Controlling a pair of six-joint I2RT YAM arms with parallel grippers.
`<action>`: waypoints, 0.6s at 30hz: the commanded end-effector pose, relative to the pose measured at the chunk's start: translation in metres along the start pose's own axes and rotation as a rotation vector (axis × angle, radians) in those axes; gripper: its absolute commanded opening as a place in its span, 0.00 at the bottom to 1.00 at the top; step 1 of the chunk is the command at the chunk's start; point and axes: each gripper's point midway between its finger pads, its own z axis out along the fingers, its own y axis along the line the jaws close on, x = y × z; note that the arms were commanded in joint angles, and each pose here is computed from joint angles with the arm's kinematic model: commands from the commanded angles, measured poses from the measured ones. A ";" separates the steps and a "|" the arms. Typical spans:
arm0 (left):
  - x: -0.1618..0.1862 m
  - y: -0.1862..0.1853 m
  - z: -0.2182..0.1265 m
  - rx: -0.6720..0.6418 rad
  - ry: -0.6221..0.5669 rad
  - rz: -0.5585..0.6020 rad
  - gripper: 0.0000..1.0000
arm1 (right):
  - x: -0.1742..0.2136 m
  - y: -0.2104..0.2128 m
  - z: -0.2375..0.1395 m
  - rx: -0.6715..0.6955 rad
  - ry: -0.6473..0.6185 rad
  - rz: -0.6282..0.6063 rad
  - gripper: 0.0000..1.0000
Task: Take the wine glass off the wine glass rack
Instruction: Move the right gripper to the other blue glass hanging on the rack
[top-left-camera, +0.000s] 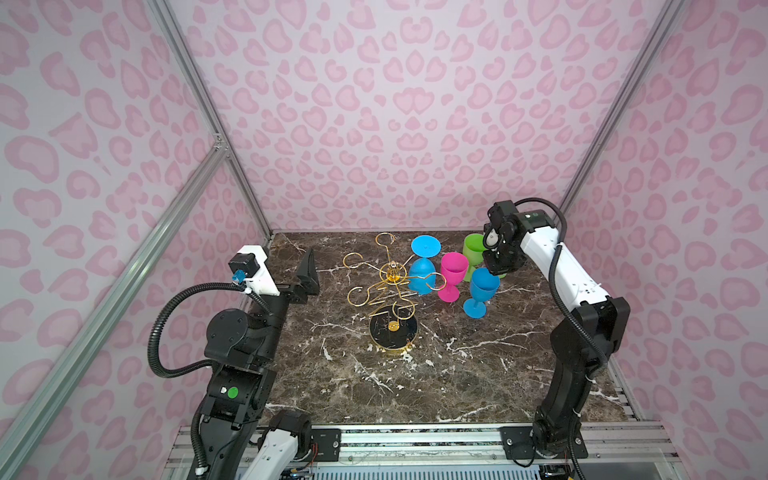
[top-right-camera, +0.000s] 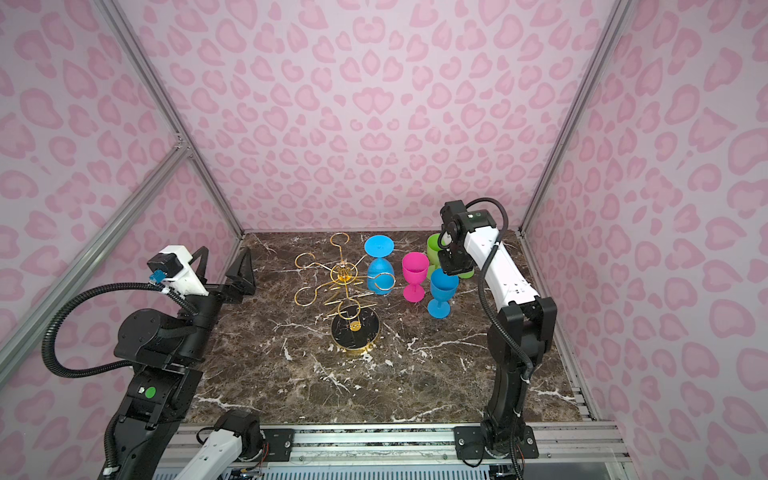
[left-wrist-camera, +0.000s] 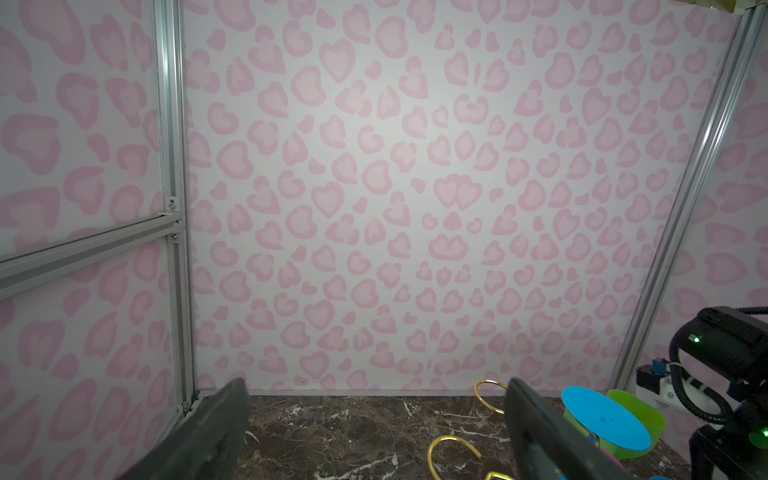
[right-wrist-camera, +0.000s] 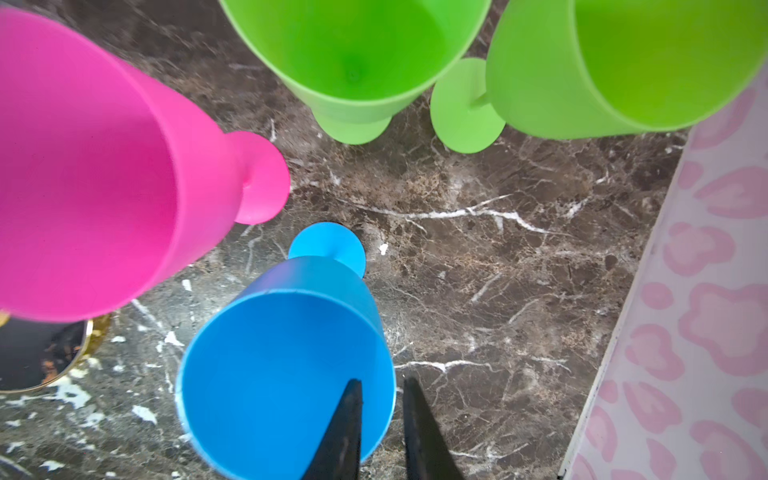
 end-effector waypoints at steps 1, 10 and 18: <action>-0.008 0.001 0.000 -0.005 -0.027 -0.002 0.97 | -0.003 0.010 -0.030 -0.076 -0.066 0.022 0.19; -0.003 0.004 0.001 -0.023 -0.018 -0.031 0.97 | -0.001 0.065 -0.125 -0.522 -0.432 0.133 0.31; -0.007 0.005 -0.002 -0.027 -0.028 -0.050 0.97 | -0.007 0.101 -0.181 -0.966 -0.649 0.306 0.52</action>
